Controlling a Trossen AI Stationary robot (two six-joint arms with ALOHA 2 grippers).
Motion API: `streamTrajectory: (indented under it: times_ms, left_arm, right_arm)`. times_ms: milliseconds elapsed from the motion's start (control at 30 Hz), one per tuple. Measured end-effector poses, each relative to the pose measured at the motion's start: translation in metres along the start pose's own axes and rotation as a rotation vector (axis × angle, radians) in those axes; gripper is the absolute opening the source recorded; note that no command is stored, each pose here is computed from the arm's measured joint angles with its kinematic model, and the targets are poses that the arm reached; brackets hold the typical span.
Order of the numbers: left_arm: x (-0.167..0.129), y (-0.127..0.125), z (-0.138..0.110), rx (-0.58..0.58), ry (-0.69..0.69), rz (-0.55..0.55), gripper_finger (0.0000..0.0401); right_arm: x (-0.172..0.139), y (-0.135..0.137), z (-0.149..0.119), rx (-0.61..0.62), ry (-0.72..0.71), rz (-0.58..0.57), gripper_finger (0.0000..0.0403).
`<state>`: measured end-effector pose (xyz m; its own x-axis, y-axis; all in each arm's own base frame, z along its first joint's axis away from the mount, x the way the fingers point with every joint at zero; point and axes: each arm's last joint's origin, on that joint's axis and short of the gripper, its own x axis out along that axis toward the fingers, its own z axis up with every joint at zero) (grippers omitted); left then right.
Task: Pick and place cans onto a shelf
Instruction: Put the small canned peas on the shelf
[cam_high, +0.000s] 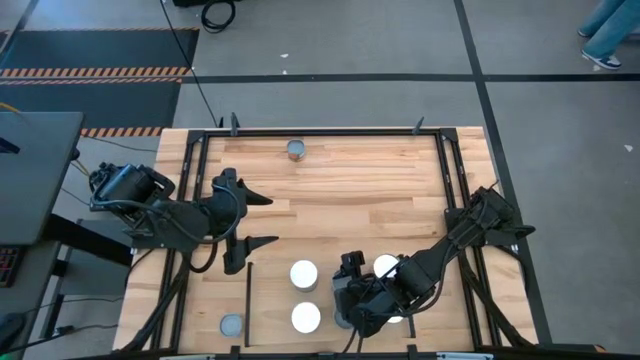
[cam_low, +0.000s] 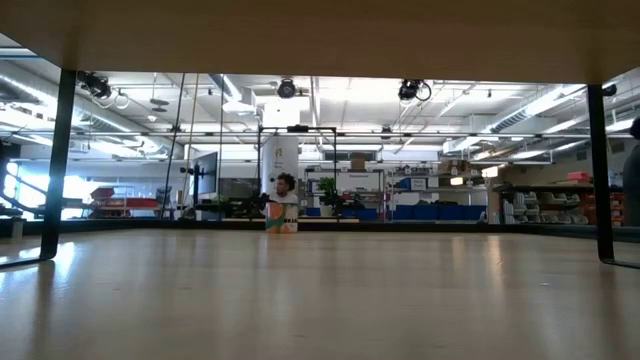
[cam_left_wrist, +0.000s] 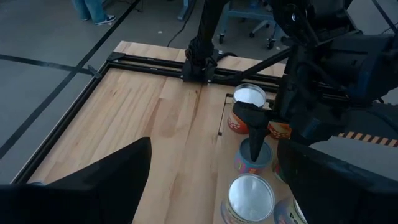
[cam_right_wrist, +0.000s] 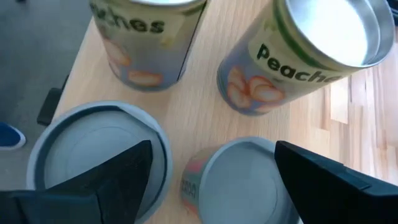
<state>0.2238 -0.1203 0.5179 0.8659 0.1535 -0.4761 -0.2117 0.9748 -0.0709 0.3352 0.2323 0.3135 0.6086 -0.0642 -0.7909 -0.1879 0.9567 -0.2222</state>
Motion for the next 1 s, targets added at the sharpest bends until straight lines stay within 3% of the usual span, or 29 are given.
streamTrajectory:
  times_ms: [1000]
  left_arm:
    - [0.0000,0.0000,0.0000,0.000,0.000,0.000,0.0353]
  right_arm:
    - [-0.0028,-0.0030,-0.0018,0.005,0.014,-0.013,0.0348]
